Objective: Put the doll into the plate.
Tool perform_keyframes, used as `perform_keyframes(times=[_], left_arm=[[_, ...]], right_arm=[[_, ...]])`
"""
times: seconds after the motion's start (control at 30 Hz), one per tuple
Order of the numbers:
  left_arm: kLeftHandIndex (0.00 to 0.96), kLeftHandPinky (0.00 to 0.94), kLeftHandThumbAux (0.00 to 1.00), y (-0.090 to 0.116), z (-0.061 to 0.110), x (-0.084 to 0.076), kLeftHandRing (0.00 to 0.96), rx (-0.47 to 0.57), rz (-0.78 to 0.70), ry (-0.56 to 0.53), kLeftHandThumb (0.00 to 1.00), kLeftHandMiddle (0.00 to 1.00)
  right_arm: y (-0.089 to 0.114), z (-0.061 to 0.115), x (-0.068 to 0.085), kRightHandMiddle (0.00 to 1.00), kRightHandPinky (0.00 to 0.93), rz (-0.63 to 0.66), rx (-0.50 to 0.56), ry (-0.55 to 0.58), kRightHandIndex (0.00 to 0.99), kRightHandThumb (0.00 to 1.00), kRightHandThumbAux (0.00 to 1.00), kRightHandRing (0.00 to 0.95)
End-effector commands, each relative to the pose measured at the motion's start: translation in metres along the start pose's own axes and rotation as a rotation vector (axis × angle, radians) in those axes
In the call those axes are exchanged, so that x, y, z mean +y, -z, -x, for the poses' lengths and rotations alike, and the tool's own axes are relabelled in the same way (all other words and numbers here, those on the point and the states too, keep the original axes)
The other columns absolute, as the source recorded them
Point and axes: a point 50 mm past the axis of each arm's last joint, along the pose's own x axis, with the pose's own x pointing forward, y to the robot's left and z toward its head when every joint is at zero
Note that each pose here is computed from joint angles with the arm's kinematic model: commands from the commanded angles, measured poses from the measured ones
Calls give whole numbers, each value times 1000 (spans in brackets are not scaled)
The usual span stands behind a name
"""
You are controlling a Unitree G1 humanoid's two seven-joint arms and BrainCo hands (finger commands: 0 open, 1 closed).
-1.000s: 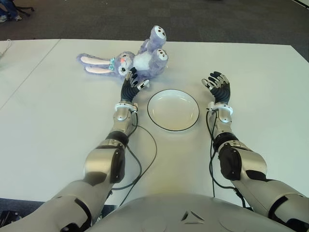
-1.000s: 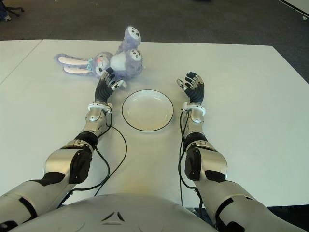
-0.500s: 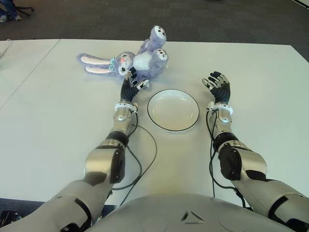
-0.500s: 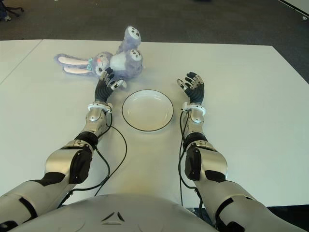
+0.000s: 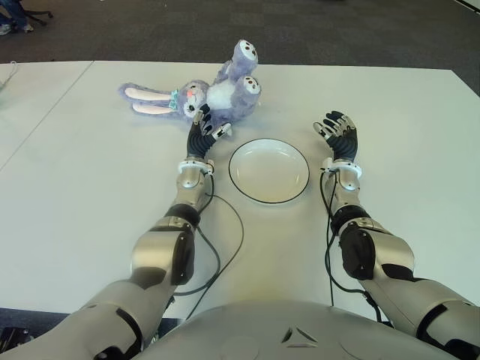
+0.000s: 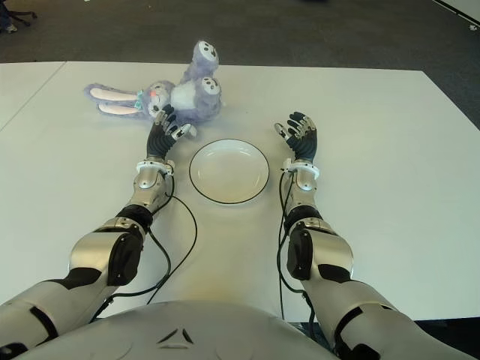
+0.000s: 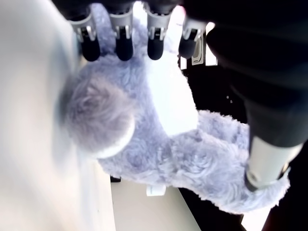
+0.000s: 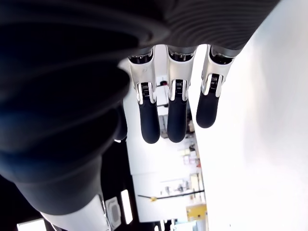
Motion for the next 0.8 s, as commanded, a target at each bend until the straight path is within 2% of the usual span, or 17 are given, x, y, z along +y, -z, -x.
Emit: perform_keyframes(times=[0.03,0.07,0.13,0.2,0.37,0.43,0.5,0.53,0.63,0.7,0.8], left_arm=[[0,75,643,79,67,20,65,341,-18,-103,0,60],[0,74,641,77,66,21,66,337,-21,-105,0,60],[0,77,614,59,47,21,69,245,-55,-110,10,64],[0,78,606,46,37,17,70,171,-77,-109,14,65],[2,82,541,14,24,3,70,-63,-137,-98,33,65],[10,99,552,-3,18,-5,80,-191,-164,-95,55,75],[14,107,563,-13,16,-8,86,-267,-185,-96,69,81],[16,110,568,-16,16,-8,89,-288,-195,-98,75,84],[19,117,582,-38,9,-8,96,-432,-245,-112,91,87],[19,122,584,-44,7,-8,98,-471,-264,-122,94,87],[22,122,572,-67,-5,1,101,-566,-332,-161,100,88]], right_arm=[[96,83,-38,278,239,10,470,138,264,144,880,259],[96,83,-38,278,240,10,470,138,264,143,880,259],[96,82,-38,278,250,11,468,136,260,135,875,262],[95,82,-38,278,253,11,466,135,259,128,875,262],[95,82,-37,274,249,7,465,133,257,124,875,259],[95,82,-37,270,244,6,466,133,253,125,879,253],[95,82,-37,269,242,5,466,132,251,125,882,251],[95,82,-37,269,241,3,466,132,251,126,883,251],[95,82,-37,269,237,2,465,131,250,125,887,249],[95,82,-37,270,241,1,466,131,249,124,888,251],[96,82,-36,267,234,-1,468,132,248,123,886,249]])
